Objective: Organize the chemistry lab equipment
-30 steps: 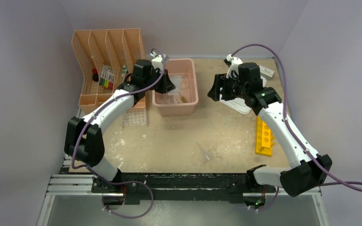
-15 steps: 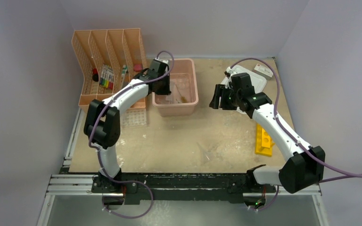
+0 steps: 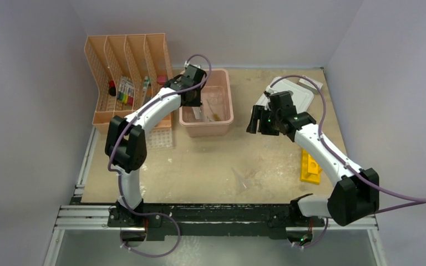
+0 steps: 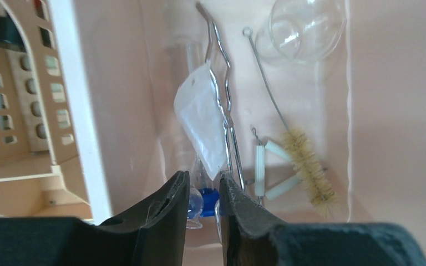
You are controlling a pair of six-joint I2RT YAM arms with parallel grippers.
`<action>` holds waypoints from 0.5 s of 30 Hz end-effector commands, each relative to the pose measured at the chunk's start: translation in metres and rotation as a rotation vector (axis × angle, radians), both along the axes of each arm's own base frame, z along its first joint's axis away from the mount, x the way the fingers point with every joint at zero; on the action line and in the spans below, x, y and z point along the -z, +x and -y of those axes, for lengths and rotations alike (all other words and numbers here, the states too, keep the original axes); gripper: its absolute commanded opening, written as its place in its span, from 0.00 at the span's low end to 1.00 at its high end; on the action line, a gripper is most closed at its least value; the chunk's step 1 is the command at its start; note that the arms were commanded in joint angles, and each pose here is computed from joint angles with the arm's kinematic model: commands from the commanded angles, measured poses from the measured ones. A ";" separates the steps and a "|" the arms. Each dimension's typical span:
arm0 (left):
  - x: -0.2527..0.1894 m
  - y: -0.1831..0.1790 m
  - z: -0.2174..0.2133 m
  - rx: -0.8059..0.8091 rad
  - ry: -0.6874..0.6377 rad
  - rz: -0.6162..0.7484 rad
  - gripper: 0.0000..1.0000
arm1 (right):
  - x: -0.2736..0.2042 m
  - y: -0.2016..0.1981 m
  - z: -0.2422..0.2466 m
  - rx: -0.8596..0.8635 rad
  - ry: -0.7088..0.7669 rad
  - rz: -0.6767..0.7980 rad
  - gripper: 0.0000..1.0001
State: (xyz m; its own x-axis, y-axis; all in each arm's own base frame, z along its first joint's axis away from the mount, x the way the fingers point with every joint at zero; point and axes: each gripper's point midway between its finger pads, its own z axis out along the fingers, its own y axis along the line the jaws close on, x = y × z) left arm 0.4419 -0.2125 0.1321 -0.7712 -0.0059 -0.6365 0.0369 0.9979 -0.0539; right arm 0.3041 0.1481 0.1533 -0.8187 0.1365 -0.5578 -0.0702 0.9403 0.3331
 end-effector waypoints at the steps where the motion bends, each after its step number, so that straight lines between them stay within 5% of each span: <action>1: -0.059 0.010 -0.002 -0.010 0.009 0.131 0.26 | 0.009 -0.007 0.001 -0.027 -0.015 -0.014 0.69; 15: -0.164 -0.027 -0.015 -0.006 -0.190 0.416 0.32 | 0.049 -0.071 -0.048 -0.282 -0.168 -0.070 0.69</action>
